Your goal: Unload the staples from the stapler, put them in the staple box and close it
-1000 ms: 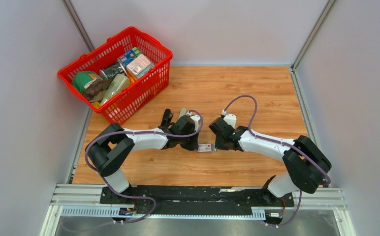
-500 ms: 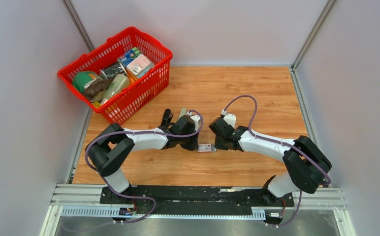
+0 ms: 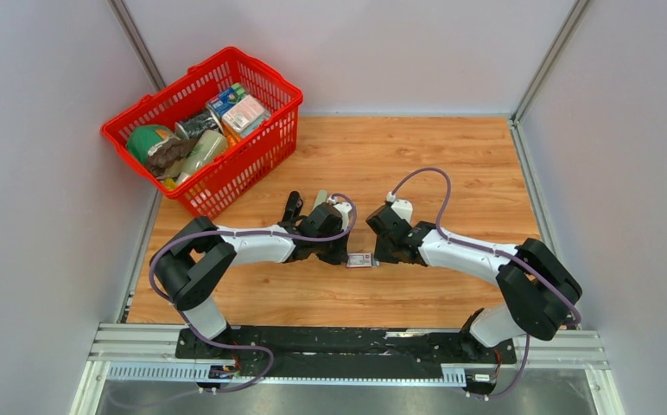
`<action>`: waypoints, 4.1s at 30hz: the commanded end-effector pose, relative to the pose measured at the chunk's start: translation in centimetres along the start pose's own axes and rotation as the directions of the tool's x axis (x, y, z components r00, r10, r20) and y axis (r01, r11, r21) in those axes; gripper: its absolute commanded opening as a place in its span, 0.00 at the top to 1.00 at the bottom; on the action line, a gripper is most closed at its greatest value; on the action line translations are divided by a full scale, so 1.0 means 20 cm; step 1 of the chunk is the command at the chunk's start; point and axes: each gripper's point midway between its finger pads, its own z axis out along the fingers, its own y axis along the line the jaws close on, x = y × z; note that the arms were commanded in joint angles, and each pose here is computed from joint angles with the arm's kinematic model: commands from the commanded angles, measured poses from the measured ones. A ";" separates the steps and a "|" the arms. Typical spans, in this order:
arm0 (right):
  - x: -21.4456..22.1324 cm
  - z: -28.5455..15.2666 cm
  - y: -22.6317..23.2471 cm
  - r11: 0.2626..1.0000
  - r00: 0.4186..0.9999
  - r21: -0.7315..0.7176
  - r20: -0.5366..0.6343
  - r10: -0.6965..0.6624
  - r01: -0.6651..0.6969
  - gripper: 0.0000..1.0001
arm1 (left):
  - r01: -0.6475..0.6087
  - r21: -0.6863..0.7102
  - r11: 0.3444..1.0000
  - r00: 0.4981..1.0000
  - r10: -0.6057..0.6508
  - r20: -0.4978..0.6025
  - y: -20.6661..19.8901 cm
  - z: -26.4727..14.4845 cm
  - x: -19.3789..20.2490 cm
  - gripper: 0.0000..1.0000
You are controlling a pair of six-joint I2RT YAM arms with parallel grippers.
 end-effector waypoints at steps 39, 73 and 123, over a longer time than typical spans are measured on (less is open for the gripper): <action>0.00 0.02 0.05 0.998 0.999 -0.043 0.011 0.045 -0.045 0.90 | -0.009 -0.033 0.999 0.994 0.005 -0.109 0.05 0.03 0.17 1.00; 0.05 0.04 0.16 0.989 0.997 -0.129 -0.047 0.061 -0.067 0.92 | -0.006 -0.033 0.999 0.994 0.002 -0.108 0.05 0.03 0.18 1.00; 0.11 0.07 0.17 0.985 0.996 -0.165 -0.085 0.029 -0.042 1.00 | -0.014 -0.020 1.000 0.994 0.012 -0.108 0.04 0.03 0.19 1.00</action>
